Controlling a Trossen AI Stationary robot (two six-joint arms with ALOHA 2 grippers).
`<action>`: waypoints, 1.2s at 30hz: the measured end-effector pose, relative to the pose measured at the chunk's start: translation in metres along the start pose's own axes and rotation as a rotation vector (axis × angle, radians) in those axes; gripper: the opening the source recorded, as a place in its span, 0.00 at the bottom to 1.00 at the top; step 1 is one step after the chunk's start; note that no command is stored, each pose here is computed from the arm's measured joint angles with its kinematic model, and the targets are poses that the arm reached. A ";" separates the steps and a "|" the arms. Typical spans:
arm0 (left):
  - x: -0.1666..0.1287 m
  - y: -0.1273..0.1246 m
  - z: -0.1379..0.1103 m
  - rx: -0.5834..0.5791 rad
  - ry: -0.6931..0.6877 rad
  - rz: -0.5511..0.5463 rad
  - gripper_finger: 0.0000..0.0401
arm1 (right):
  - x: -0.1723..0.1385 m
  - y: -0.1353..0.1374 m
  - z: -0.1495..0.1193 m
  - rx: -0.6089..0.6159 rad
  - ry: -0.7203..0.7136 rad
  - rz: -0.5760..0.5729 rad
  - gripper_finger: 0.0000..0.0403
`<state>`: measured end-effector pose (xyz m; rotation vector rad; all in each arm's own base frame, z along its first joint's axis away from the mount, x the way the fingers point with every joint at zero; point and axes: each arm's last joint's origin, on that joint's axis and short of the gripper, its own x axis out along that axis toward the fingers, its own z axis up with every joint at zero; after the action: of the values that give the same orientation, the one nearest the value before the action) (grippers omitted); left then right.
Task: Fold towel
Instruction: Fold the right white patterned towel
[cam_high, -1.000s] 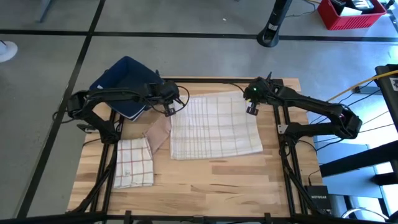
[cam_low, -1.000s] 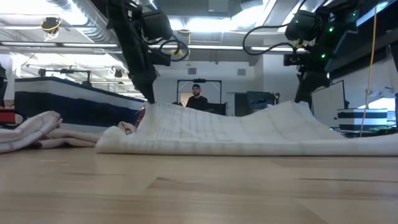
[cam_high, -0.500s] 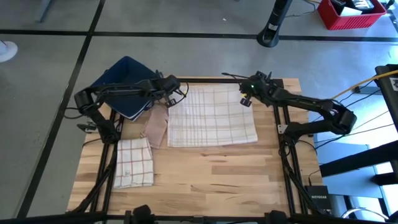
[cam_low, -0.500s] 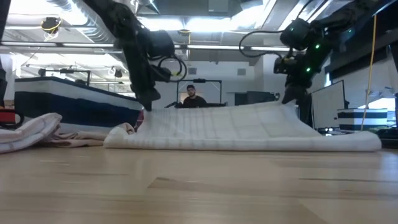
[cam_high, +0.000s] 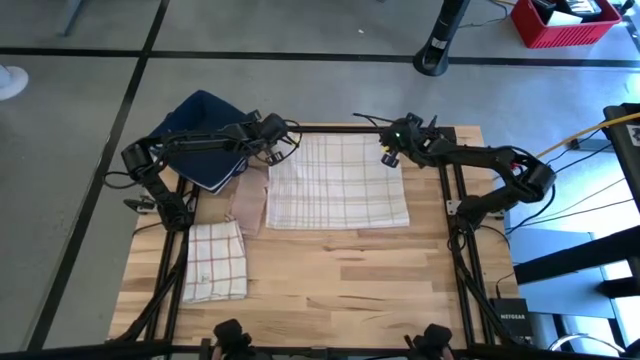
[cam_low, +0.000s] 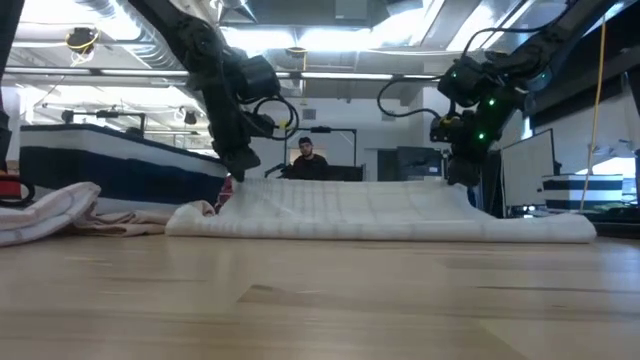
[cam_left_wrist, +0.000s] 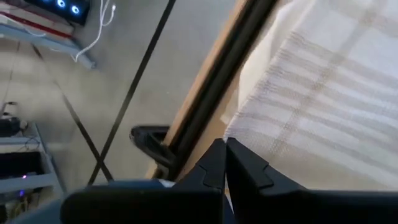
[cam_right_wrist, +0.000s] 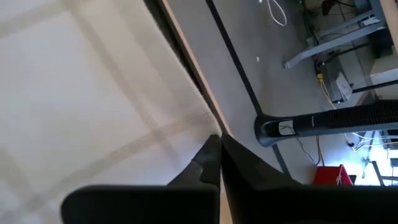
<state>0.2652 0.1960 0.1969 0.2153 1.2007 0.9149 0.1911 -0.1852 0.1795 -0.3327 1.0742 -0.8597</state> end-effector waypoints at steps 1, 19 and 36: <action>0.001 0.001 0.001 0.002 -0.014 -0.006 0.00 | 0.002 0.001 0.001 0.002 -0.003 -0.003 0.04; -0.048 -0.014 0.005 0.009 -0.087 -0.386 0.41 | -0.038 0.004 0.013 0.094 0.042 0.340 0.46; -0.074 -0.139 -0.039 0.234 0.102 -0.738 0.36 | -0.072 0.097 -0.024 0.037 0.161 0.883 0.47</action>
<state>0.2951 0.0431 0.1512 -0.0941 1.3429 0.1430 0.1993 -0.0650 0.1531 0.2500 1.1968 -0.1108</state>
